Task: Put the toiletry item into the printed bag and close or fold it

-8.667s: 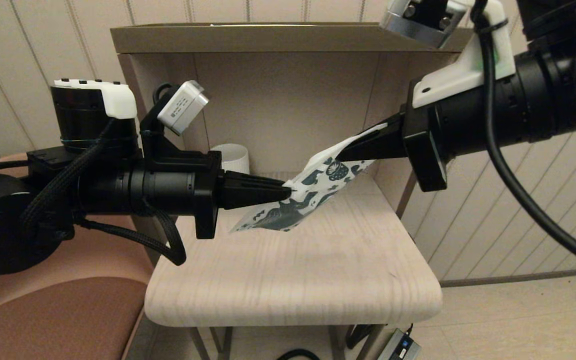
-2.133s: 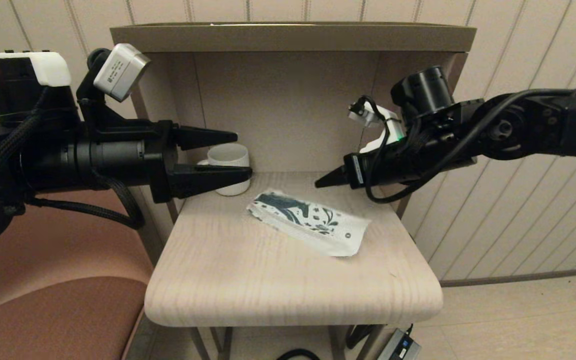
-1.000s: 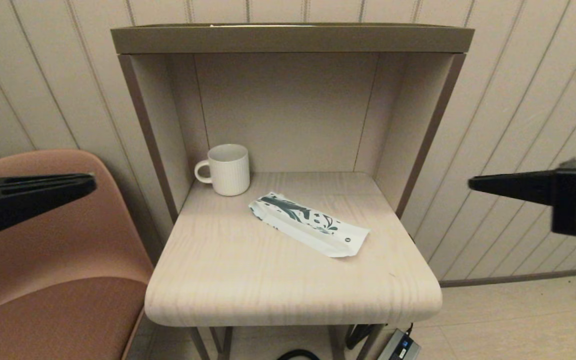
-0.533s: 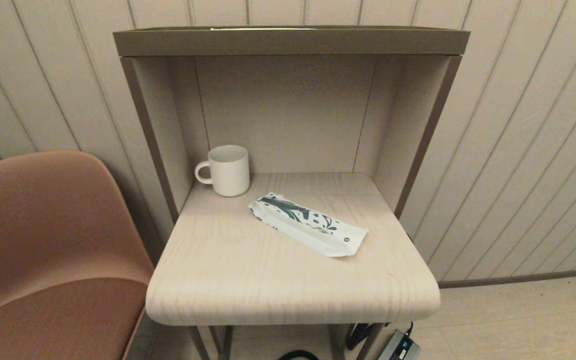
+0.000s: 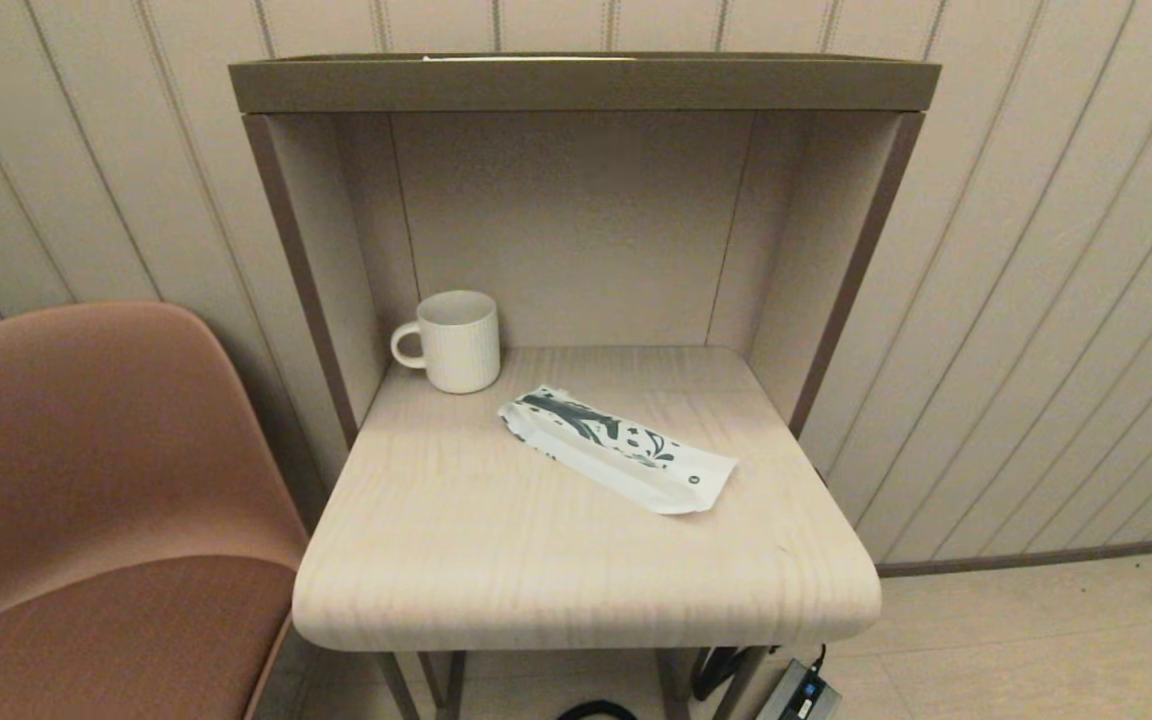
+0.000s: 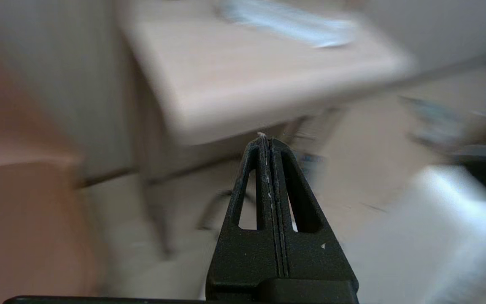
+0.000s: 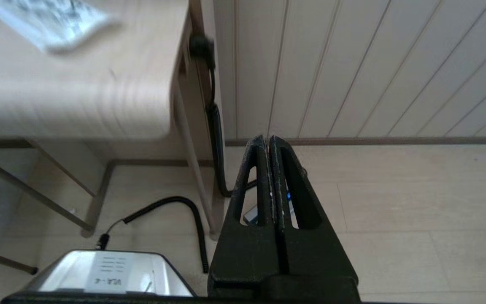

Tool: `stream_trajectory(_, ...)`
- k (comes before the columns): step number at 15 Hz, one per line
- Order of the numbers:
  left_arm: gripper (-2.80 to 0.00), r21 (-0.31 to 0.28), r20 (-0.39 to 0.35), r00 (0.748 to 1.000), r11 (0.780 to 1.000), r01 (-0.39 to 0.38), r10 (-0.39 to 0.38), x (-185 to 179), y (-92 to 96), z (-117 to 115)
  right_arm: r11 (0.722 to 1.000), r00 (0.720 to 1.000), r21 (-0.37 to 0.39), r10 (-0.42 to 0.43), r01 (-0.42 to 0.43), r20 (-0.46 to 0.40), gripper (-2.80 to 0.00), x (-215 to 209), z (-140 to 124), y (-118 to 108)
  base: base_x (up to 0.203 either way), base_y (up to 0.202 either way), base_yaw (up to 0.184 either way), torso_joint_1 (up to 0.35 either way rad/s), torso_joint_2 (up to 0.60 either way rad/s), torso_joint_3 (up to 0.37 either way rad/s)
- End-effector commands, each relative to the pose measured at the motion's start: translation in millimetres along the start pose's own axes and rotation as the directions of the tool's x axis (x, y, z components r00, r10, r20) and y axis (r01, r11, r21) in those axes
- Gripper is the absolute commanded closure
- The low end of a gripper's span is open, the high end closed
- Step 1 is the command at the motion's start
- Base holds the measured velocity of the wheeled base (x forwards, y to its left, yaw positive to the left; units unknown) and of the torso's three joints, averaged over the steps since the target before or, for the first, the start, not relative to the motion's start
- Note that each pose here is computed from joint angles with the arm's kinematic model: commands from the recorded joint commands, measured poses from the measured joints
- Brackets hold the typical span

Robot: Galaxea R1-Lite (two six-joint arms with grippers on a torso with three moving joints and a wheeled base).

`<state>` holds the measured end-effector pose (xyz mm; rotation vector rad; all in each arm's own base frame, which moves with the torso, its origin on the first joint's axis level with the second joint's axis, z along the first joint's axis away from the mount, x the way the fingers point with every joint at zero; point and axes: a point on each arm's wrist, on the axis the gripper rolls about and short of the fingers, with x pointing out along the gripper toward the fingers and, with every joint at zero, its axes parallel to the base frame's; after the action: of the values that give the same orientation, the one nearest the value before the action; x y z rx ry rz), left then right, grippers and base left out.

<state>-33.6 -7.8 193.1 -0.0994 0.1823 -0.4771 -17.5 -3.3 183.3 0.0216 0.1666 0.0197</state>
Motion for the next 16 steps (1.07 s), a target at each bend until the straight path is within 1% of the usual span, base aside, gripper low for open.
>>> stream_trajectory(1,0.0,0.033,0.059,0.985,0.986,-0.165,0.162,0.4,5.1,-30.8,1.0,0.999,0.0,-0.008,0.008,0.038,0.0,12.3,-35.9,-0.6,0.0,0.0,0.0,0.0,0.0,0.0)
stream_trajectory(2,0.0,0.065,0.09,0.969,0.97,-0.234,0.228,0.6,6.8,-42.6,1.0,0.998,0.0,-0.009,0.009,0.068,0.0,18.8,-45.9,-0.5,0.0,0.0,0.0,0.0,0.0,0.0)
stream_trajectory(3,0.0,0.095,0.116,0.954,0.953,-0.289,0.278,-0.2,8.0,-53.8,1.0,0.996,-0.003,-0.007,0.007,0.092,0.0,24.0,-55.7,-0.4,0.0,0.0,0.0,0.0,0.0,0.0)
stream_trajectory(5,0.0,0.125,0.146,0.919,0.915,-0.384,0.366,0.0,11.6,-77.4,1.0,0.995,-0.013,-0.002,0.004,0.104,0.0,31.8,-75.2,-0.5,0.0,0.0,0.0,0.0,0.0,0.0)
stream_trajectory(6,0.0,0.13,0.134,0.903,0.896,-0.425,0.408,3.0,14.8,-88.2,1.0,0.987,-0.019,0.0,0.003,0.161,0.0,32.1,-73.2,-0.4,0.0,0.0,0.0,0.0,0.0,0.0)
stream_trajectory(7,0.0,0.13,0.107,0.894,0.885,-0.447,0.435,7.2,18.2,-96.7,1.0,0.984,-0.019,0.0,0.003,0.179,0.0,31.8,-71.3,-0.3,0.0,0.0,0.0,0.0,0.0,0.0)
stream_trajectory(8,0.0,0.127,0.09,0.886,0.877,-0.464,0.456,11.4,21.3,-104.1,1.0,0.985,-0.025,0.005,-0.001,0.17,0.0,32.0,-72.2,-0.3,0.0,0.0,0.0,0.0,0.0,0.0)
stream_trajectory(9,0.0,0.129,0.084,0.883,0.873,-0.47,0.463,14.8,23.6,-109.4,0.999,0.986,-0.031,0.025,-0.02,0.164,0.0,32.1,-72.8,0.1,0.0,0.0,0.0,0.0,0.0,0.0)
stream_trajectory(11,0.0,0.128,0.11,0.882,0.874,-0.469,0.457,19.5,26.1,-113.3,0.994,0.984,-0.062,0.101,-0.093,0.148,0.0,32.3,-74.1,1.8,0.0,0.0,0.0,0.0,0.0,0.0)
stream_trajectory(12,0.0,0.127,0.114,0.883,0.875,-0.468,0.456,20.0,26.4,-114.1,0.992,0.983,-0.073,0.11,-0.1,0.144,0.0,32.1,-74.8,2.0,0.0,0.0,0.0,0.0,0.0,0.0)
stream_trajectory(14,0.0,0.128,0.114,0.882,0.873,-0.47,0.458,20.0,26.4,-114.0,0.991,0.975,-0.079,0.121,-0.107,0.188,0.0,31.2,-70.4,2.1,0.0,0.0,0.0,0.0,0.0,0.0)
stream_trajectory(15,0.0,0.13,0.114,0.885,0.876,-0.465,0.452,20.1,26.3,-114.1,0.99,0.974,-0.085,0.13,-0.116,0.186,0.0,31.2,-70.6,2.3,0.0,0.0,0.0,0.0,0.0,0.0)
stream_trajectory(16,0.0,0.133,0.113,0.889,0.88,-0.456,0.443,20.2,26.1,-114.1,0.981,0.97,-0.109,0.179,-0.162,0.165,0.0,31.4,-72.5,3.2,0.0,0.0,0.0,0.0,0.0,0.0)
